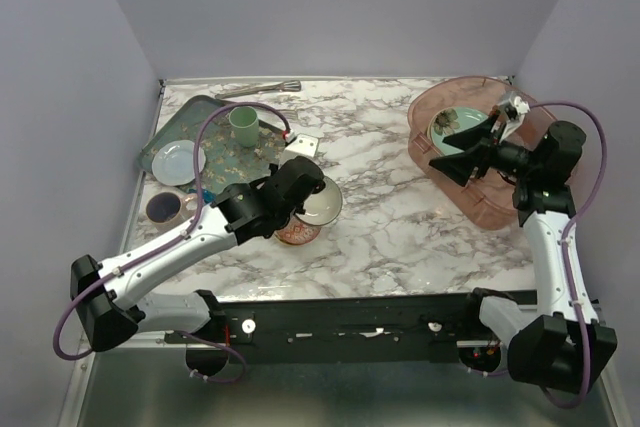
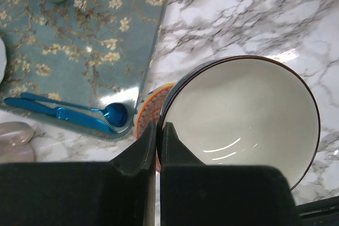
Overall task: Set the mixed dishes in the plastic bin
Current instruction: Pick up the bowl from the center of the board.
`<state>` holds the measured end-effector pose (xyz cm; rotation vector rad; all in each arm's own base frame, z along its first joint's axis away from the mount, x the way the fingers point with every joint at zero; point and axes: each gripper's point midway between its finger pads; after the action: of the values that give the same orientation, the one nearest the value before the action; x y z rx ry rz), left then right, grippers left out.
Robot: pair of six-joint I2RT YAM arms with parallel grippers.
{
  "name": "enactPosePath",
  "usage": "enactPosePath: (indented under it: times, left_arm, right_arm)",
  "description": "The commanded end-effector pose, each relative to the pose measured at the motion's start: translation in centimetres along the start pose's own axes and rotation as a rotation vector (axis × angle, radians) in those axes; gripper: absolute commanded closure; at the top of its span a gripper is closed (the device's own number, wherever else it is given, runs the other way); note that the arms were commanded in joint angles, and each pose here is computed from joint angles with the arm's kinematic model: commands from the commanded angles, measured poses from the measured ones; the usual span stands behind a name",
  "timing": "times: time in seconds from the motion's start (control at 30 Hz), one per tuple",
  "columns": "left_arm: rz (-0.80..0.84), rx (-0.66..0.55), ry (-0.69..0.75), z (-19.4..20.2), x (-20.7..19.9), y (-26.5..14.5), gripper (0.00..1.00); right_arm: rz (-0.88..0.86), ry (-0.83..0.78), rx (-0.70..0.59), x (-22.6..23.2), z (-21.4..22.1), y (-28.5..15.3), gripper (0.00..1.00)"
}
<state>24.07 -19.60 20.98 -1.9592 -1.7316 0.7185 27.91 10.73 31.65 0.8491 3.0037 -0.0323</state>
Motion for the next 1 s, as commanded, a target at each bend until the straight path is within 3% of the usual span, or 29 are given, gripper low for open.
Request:
enactPosePath:
  times: [0.0,0.13,0.5,0.8,0.9,0.97]
  left_arm:
    - [0.198,-0.157,-0.136,-3.4,-4.3,-0.7,1.00]
    - [0.273,-0.245,-0.216,-4.8,-6.7,-0.3,1.00]
    - [0.098,-0.385,-0.293,-6.8,-10.4,1.3,1.00]
    - [0.082,-0.392,-0.314,-7.0,-13.7,2.1,1.00]
    - [0.087,-0.391,-0.322,-7.1,-14.3,2.3,1.00]
    - [0.085,-0.392,-0.328,-7.2,-14.6,2.4,1.00]
  right_arm:
    - [-0.075,0.027,0.046,1.2,0.6,1.5,0.04]
    - [-0.112,0.046,0.089,2.2,1.6,2.7,0.04]
    - [-0.034,-0.042,0.257,2.5,4.4,5.8,0.05]
    - [0.073,-0.119,0.389,1.1,7.0,7.1,0.07]
    - [0.096,-0.133,0.421,0.8,7.7,7.5,0.16]
    - [0.102,-0.133,0.434,0.7,7.9,7.7,0.30]
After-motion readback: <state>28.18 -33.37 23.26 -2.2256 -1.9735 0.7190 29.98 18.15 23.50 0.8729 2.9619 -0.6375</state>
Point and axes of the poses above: each gripper's point midway between its finger pads, its own y axis out along the fingers, its own x axis along the line the jaws close on, z = x × y, and after that the axes turned 15 degrees about -y, right-handed
